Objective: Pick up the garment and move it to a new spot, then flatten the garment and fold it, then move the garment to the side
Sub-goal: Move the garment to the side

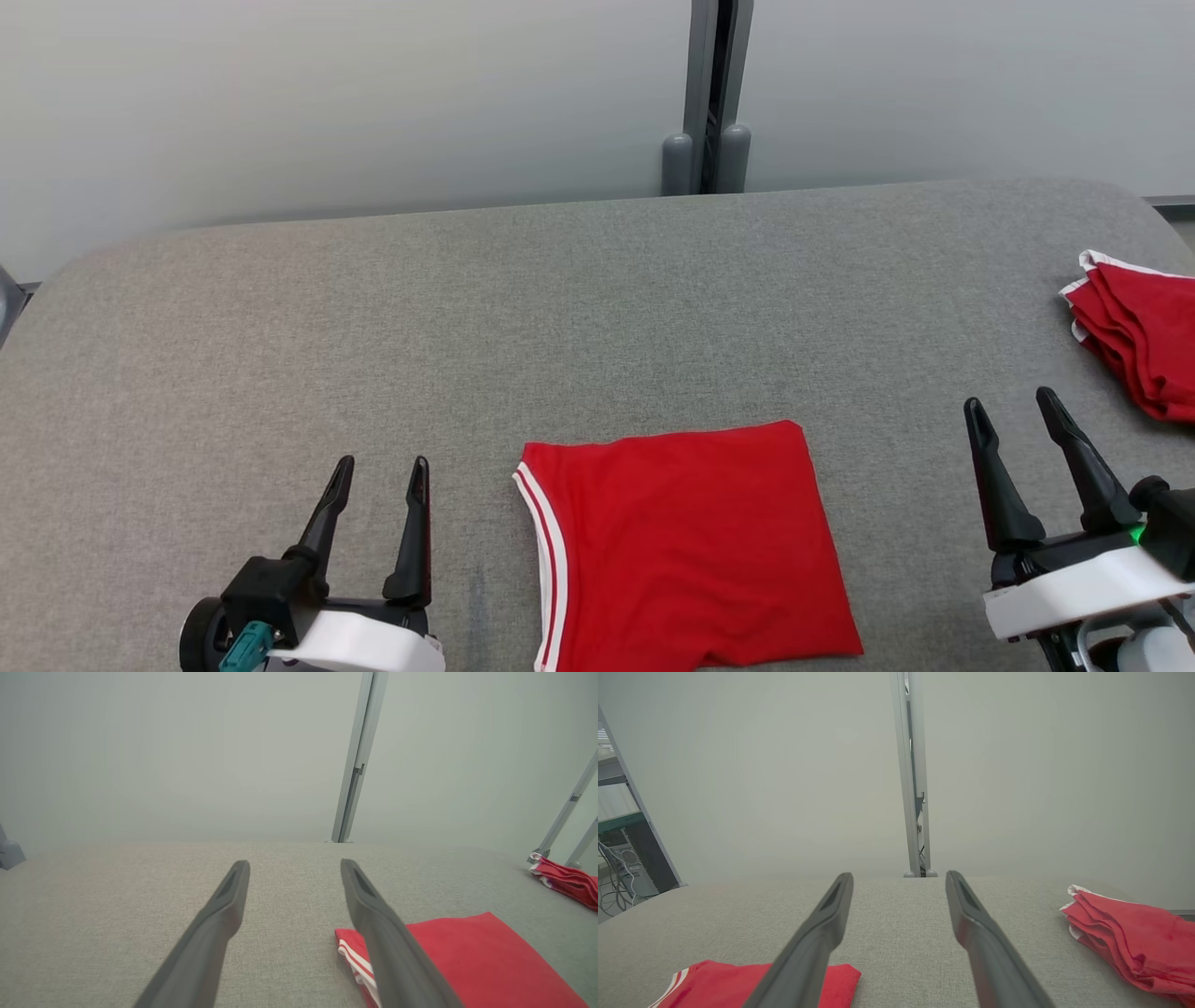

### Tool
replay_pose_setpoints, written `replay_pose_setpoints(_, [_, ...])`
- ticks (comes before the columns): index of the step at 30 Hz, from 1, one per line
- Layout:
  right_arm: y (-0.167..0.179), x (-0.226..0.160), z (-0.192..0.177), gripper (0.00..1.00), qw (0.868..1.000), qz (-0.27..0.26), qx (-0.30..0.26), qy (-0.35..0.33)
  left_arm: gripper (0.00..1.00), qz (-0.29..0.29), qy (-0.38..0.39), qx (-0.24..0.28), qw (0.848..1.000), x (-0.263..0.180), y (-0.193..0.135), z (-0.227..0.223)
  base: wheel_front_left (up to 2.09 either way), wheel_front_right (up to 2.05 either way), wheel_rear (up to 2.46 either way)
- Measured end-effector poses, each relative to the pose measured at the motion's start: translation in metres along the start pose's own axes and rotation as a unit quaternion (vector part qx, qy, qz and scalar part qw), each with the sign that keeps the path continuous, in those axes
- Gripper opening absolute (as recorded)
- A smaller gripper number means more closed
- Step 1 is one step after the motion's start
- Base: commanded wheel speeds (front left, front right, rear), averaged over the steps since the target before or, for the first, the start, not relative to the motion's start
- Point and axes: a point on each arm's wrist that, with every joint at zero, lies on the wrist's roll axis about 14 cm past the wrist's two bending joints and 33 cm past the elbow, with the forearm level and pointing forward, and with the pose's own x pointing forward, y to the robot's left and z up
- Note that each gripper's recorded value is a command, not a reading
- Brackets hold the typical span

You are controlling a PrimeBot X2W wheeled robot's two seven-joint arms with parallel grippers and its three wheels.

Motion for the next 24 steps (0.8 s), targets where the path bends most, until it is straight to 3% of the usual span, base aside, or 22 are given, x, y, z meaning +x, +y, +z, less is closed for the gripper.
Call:
replay_pose_setpoints(10, [0.016, -0.005, -0.052, 1.0, 0.996, 0.016, 0.044, 0.078, 1.0, 0.0, 0.009, 0.0, 1.0, 0.002, 0.0, -0.006, 0.0, 0.0, 0.0])
replay_pose_setpoints(18, [0.051, -0.011, -0.117, 1.0, 0.971, 0.036, 0.145, 0.187, 1.0, 0.014, 0.027, 0.004, 1.0, 0.004, 0.008, -0.017, 0.0, 0.0, 0.0])
replay_pose_setpoints(24, [0.057, -0.008, -0.137, 1.0, 0.959, 0.043, 0.17, 0.224, 1.0, 0.026, 0.035, 0.01, 0.999, 0.003, 0.016, -0.022, 0.0, 0.0, 0.0])
